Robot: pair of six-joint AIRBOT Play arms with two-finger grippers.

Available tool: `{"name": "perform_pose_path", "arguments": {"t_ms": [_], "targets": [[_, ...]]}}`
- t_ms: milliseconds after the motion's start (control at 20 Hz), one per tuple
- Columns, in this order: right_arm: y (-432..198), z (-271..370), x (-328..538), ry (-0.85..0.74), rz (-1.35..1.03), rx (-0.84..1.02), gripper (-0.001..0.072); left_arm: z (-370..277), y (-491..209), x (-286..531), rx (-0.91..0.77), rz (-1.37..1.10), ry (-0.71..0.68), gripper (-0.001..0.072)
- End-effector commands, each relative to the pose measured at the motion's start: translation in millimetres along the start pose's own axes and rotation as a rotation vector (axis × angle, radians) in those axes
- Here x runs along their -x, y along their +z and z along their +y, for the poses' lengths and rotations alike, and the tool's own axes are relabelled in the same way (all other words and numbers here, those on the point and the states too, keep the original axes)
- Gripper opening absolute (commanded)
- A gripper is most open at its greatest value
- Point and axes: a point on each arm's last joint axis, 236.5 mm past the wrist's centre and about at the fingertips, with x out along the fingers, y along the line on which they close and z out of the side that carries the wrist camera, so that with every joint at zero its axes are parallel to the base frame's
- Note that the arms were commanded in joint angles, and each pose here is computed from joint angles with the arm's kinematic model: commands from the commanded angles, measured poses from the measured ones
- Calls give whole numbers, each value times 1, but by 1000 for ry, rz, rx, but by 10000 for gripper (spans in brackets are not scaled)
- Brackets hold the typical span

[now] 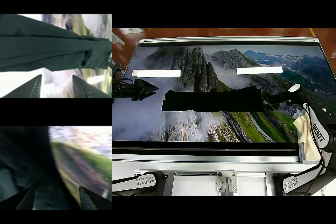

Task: Fold the shirts.

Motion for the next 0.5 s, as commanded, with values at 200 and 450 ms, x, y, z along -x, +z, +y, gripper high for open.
{"name": "perform_pose_path", "arguments": {"t_ms": [200,450], "targets": [[-11,31,-26,120,34,-61,262,-45,-4,-15,-45,9,-84,472],[-9,53,30,184,21,22,60,-83,-17,-60,-121,27,-100,355]]}}
